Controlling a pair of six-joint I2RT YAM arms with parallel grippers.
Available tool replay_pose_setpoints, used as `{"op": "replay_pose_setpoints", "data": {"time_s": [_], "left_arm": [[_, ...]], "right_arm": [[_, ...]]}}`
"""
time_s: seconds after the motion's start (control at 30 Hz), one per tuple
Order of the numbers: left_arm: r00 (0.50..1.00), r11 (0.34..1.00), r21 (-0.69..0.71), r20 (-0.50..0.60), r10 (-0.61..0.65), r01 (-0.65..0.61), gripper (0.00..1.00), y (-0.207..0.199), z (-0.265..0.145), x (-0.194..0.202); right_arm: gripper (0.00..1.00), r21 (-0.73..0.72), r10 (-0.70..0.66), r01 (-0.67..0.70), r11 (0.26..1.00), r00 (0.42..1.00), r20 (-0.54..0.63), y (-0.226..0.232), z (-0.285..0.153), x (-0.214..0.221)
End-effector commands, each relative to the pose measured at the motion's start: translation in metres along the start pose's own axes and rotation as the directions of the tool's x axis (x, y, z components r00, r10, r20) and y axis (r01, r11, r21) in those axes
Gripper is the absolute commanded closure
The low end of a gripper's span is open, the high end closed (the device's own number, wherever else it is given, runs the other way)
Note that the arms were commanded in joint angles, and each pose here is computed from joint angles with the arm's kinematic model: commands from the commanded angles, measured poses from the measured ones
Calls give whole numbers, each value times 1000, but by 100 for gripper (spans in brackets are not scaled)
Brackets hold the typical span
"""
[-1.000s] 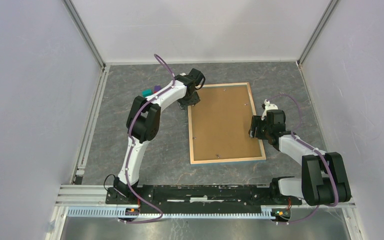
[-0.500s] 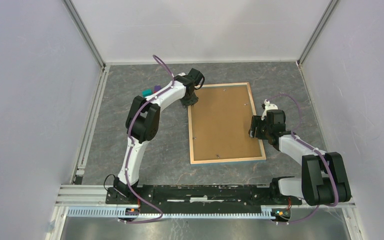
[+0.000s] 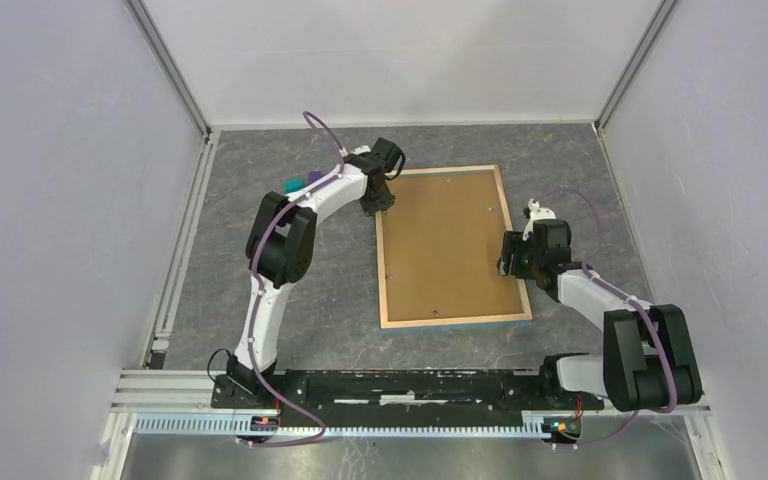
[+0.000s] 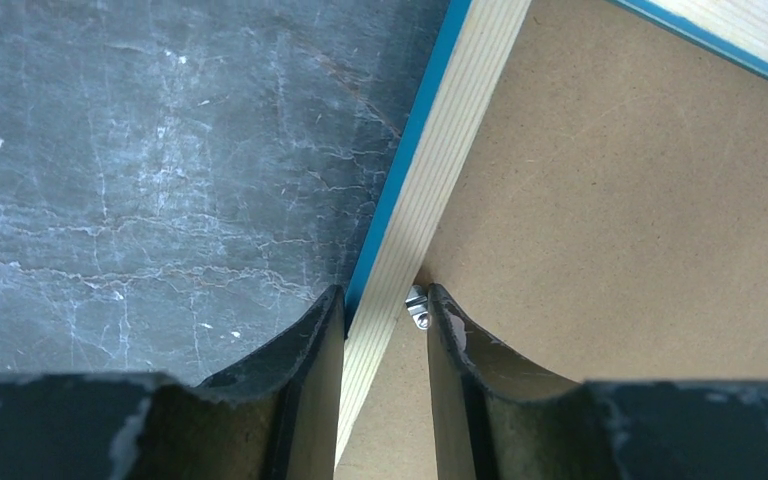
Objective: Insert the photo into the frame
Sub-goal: Install the photo frame at the center of the board.
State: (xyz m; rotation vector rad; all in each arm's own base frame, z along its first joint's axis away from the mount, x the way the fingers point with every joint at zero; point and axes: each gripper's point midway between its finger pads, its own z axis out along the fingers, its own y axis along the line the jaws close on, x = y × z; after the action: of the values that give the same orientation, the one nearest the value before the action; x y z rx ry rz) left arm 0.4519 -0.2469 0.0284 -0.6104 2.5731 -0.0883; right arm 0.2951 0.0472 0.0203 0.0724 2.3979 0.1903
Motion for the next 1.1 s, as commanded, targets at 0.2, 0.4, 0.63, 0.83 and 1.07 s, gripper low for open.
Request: {"op": "replay_pose_setpoints", "data": {"time_s": [0.2,0.4,0.63,0.83,1.07], "left_arm": [[990,984,108,-8,140,-139,50,-1,-19,-15],[983,952,244,50,178,-185,23,-12,-38,-28],[972,946,241,146,184,-215,26,-14,-54,-60],[976,951,223,87,198,-212,40,-11,-38,-47],[976,955,204,52,210,-216,46,-7,-22,-33]], "right_arm": [[30,9,-14,15,1000,998,-60,-3,1,16],[30,11,-15,15,1000,999,-45,-4,-2,13],[30,10,-17,18,1000,998,-58,-4,-1,16],[30,9,-17,17,1000,999,-51,-4,0,15],[30,6,-18,18,1000,998,-54,-3,0,15]]}}
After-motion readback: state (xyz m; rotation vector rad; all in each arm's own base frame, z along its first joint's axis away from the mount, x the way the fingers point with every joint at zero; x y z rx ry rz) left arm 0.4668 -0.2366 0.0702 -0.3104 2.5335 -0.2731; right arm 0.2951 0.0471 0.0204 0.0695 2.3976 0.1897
